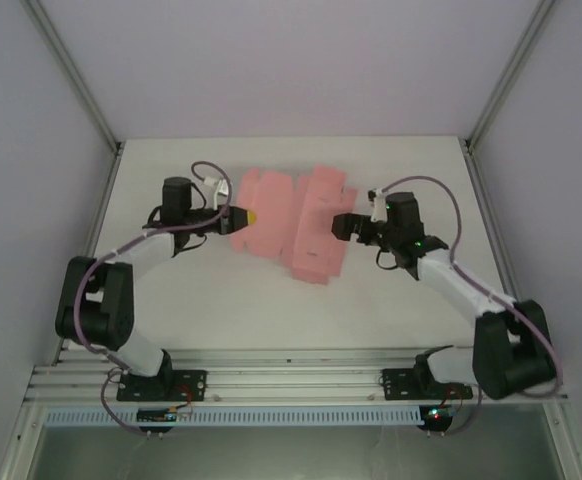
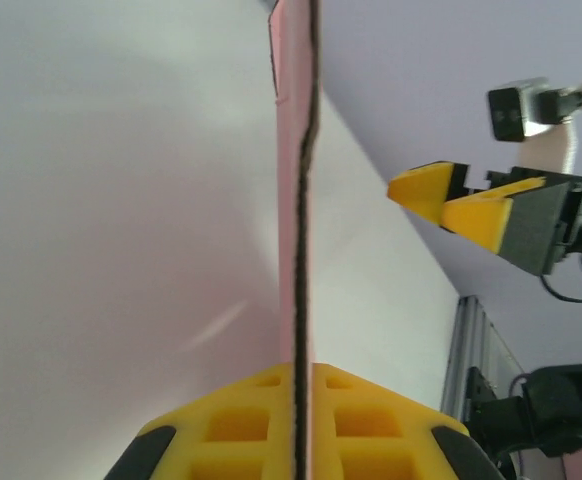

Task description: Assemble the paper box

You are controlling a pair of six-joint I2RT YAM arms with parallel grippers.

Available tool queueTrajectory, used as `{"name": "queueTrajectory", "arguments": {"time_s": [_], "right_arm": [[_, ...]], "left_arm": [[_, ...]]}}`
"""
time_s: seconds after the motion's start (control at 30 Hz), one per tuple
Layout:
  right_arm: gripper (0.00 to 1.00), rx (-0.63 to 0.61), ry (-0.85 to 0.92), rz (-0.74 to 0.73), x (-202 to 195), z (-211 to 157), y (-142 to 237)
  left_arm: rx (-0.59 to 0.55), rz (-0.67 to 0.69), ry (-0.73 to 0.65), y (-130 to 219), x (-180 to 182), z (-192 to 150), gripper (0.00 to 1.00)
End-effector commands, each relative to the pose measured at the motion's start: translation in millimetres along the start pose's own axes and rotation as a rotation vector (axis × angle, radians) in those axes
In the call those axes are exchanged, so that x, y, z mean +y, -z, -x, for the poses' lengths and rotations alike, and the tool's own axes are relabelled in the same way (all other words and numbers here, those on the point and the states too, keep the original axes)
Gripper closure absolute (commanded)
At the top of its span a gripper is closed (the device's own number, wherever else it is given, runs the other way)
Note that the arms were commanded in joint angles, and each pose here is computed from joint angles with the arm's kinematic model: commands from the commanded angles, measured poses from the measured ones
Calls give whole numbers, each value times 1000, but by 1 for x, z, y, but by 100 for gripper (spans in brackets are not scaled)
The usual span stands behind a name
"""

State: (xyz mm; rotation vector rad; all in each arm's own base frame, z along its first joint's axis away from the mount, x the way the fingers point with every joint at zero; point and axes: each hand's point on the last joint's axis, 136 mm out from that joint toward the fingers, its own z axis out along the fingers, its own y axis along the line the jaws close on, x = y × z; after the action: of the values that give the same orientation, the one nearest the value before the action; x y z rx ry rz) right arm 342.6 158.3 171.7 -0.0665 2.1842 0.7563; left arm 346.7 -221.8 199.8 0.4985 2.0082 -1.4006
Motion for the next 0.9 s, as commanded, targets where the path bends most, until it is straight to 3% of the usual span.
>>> {"name": "queueTrajectory", "arguments": {"time_s": [0.0, 0.13, 0.4, 0.5, 0.57, 0.63, 0.8, 0.87], "right_arm": [[1, -34, 3, 71, -1, -12, 14], [2, -88, -30, 161, -6, -21, 32], [9, -151, 82, 343, 12, -28, 55], [18, -181, 111, 390, 21, -24, 61], [36, -183, 121, 415, 25, -23, 64], [45, -199, 138, 432, 29, -22, 66], [49, -233, 191, 488, 40, -20, 74], [56, -234, 192, 485, 41, -19, 76]], "left_arm": [[-20, -169, -169, 11, -52, 6, 100], [-19, -238, -327, 19, -85, -6, 100], [-67, -287, -439, 33, -138, -7, 100], [-88, -291, -472, 37, -151, -6, 100], [-98, -285, -476, 38, -154, -5, 100], [-101, -282, -477, 39, -155, -5, 100], [-102, -276, -472, 38, -155, -6, 100], [-113, -264, -473, 39, -155, -4, 100]]}}
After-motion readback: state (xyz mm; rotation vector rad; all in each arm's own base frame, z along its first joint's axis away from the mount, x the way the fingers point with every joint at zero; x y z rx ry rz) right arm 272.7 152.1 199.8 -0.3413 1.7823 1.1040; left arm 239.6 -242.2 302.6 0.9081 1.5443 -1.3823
